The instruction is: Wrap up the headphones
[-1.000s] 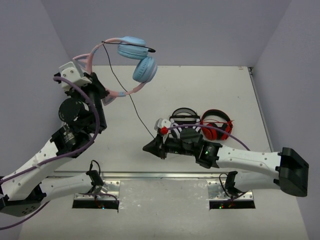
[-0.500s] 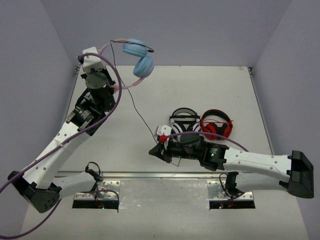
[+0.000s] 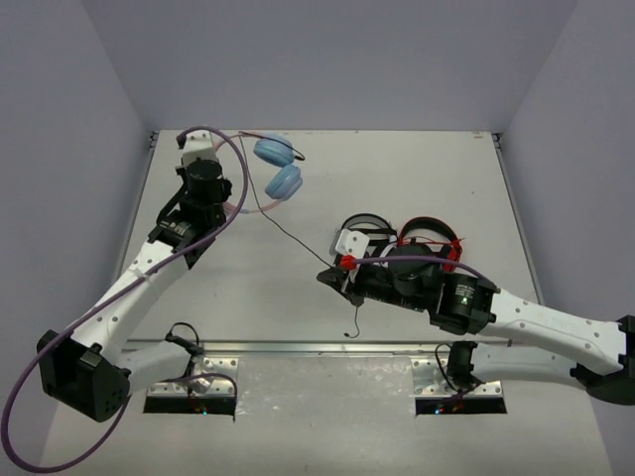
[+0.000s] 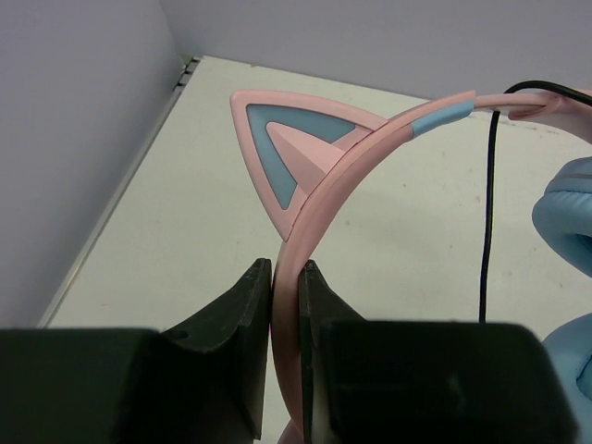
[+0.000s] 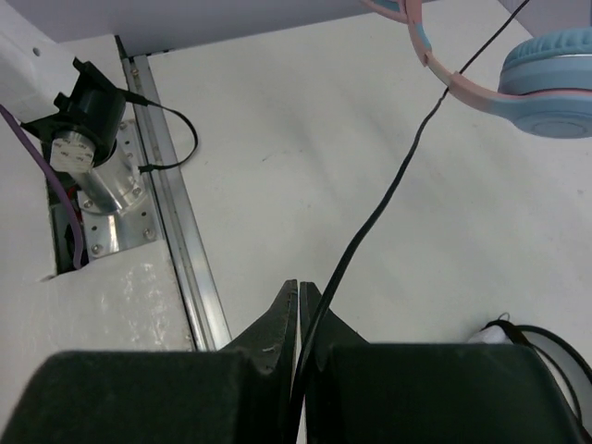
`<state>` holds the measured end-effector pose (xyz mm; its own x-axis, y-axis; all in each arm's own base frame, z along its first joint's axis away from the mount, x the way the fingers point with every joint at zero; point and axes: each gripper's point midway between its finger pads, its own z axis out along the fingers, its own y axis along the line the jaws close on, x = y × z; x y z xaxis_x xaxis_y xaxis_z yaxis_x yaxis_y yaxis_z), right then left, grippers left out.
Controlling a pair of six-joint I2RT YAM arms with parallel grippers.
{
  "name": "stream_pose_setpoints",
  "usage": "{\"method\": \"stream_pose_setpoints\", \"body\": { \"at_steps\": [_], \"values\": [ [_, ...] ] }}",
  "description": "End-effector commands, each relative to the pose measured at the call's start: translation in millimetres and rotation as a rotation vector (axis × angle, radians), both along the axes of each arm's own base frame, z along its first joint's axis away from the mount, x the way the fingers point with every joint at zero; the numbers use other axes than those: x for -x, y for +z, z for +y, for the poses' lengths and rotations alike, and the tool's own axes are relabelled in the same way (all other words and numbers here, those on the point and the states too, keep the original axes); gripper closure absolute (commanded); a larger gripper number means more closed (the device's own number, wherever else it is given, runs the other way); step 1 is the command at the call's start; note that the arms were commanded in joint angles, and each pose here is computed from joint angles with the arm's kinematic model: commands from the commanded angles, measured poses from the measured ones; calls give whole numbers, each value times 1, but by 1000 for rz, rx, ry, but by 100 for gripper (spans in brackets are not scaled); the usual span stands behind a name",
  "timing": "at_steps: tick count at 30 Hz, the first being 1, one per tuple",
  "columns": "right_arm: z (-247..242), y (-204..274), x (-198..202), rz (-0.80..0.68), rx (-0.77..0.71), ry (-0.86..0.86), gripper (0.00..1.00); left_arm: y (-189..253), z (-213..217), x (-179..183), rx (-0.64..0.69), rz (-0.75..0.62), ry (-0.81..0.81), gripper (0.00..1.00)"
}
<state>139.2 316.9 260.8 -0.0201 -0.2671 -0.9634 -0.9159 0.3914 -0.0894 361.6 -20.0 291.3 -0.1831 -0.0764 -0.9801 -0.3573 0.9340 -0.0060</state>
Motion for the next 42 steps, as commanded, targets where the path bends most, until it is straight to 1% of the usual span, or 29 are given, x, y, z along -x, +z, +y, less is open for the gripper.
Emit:
{"method": "stream_pose_setpoints", "body": {
  "at_steps": [1, 8, 10, 11, 12, 13, 14, 17, 18, 19, 20, 21, 24, 27, 28, 30, 31, 36, 37, 40, 41, 42],
  "values": [
    [-8, 28, 2, -44, 0, 5, 99, 39, -10, -16, 116, -158, -26, 100],
    [6, 51, 9, -6, 20, 63, 99, 12, -11, -20, 111, -85, 0, 100],
    [10, 55, 8, -10, 43, 75, 99, 5, -13, -21, 95, -60, -10, 100],
    [11, 67, 8, -14, 50, 80, 99, 2, -18, -23, 89, -49, -29, 100],
    [18, 63, 5, -14, 87, 88, 99, -1, -22, -23, 70, -37, -51, 100],
    [21, 81, 3, -44, 82, 97, 99, 1, -28, -25, 64, -49, -76, 100],
    [24, 68, 0, -51, 158, 113, 99, -3, -41, -23, 50, -39, -128, 100],
    [23, 84, -9, -120, 226, 111, 99, -5, -72, -20, -28, -25, -260, 100],
    [24, 84, -17, -141, 253, 91, 99, -9, -78, -17, -93, -3, -302, 100],
    [22, 93, -22, -166, 263, 73, 99, -2, -94, -15, -99, -33, -356, 100],
    [17, 98, -31, -210, 288, 39, 99, -4, -101, -13, -113, -27, -394, 100],
    [16, 103, -35, -230, 296, 19, 99, -3, -119, -6, -138, -32, -497, 100],
    [5, 116, -46, -278, 301, -36, 99, -10, -141, 6, -187, -39, -602, 100],
    [-9, 132, -53, -312, 265, -90, 99, -12, -158, 20, -208, -40, -706, 100],
    [-17, 136, -53, -321, 247, -105, 99, -7, -169, 28, -207, -63, -760, 100],
    [-29, 138, -59, -333, 246, -142, 99, -12, -180, 39, -241, -70, -838, 100],
    [-37, 138, -60, -336, 237, -157, 99, -9, -188, 48, -242, -96, -889, 100],
    [-72, 126, -85, -316, 271, -260, 99, -7, -203, 66, -259, -118, -1004, 100],
    [-84, 125, -96, -310, 281, -306, 99, -9, -210, 71, -269, -115, -1048, 100],
    [-99, 114, -116, -292, 327, -364, 99, -12, -225, 85, -286, -103, -1155, 100],
    [-102, 112, -120, -291, 336, -375, 99, -20, -230, 94, -283, -73, -1211, 100],
    [-110, 109, -129, -285, 350, -407, 99, -18, -232, 96, -283, -76, -1229, 100]
  ]
}}
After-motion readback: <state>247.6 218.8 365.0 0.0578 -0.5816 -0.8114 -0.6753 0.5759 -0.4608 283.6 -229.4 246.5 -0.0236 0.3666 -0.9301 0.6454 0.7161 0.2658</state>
